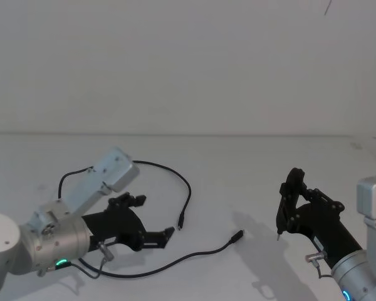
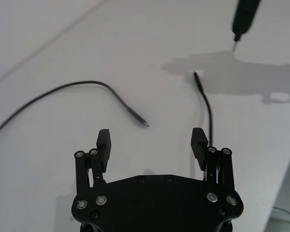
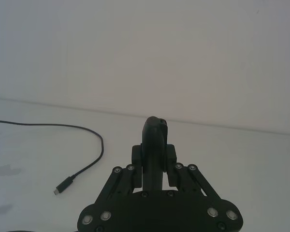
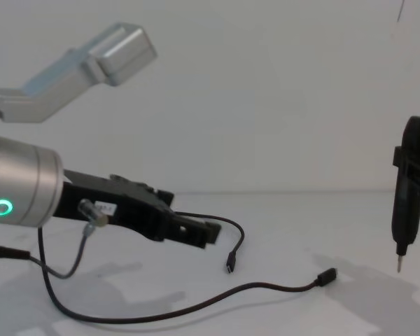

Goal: Pick up the data cable with the one hand.

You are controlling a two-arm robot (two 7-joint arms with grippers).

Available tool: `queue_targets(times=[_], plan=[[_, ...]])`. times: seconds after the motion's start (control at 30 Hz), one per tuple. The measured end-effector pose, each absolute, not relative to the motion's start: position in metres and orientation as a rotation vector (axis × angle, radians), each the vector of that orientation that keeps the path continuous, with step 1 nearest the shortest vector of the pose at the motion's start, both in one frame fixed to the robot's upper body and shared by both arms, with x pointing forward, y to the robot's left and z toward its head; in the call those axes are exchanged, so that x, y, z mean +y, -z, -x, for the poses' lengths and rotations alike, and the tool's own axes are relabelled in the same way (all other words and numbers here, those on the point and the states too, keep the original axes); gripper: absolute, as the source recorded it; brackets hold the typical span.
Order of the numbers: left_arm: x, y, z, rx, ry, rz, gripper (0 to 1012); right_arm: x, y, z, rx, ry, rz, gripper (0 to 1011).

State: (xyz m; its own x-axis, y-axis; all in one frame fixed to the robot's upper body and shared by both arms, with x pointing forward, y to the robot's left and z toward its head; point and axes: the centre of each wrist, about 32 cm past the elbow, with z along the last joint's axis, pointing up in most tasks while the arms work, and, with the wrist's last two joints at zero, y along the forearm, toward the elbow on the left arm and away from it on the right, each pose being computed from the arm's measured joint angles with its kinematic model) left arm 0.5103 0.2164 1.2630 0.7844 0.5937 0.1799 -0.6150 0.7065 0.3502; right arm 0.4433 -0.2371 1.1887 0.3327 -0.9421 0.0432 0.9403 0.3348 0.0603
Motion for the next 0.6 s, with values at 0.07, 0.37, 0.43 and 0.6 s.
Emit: queue_targets(times=[0.07,0.37,0.43,0.6], plan=[[0.214,-1.264,-0.512,-0.044,-0.651,-0.422,1001,-0.237,-1.189,-0.443,-0.075,1.229,-0.026,279],[0.2,-1.264,-0.521,-0.004,-0.57,-0.465,1001,-0.237,-1.189,-0.443,-0.075,1.229,-0.026,279],[0.197,-1.263,-0.523,0.003,-0.558,-0.473,1001,-0.237,-1.189,-0.443,-0.075,1.229,-0.026,279],[0.191,-1.262,-0.527,0.011,-0.544,-0.488,1001,-0.237,-1.189,-0.443,-0.075,1.229,-0.026,279]])
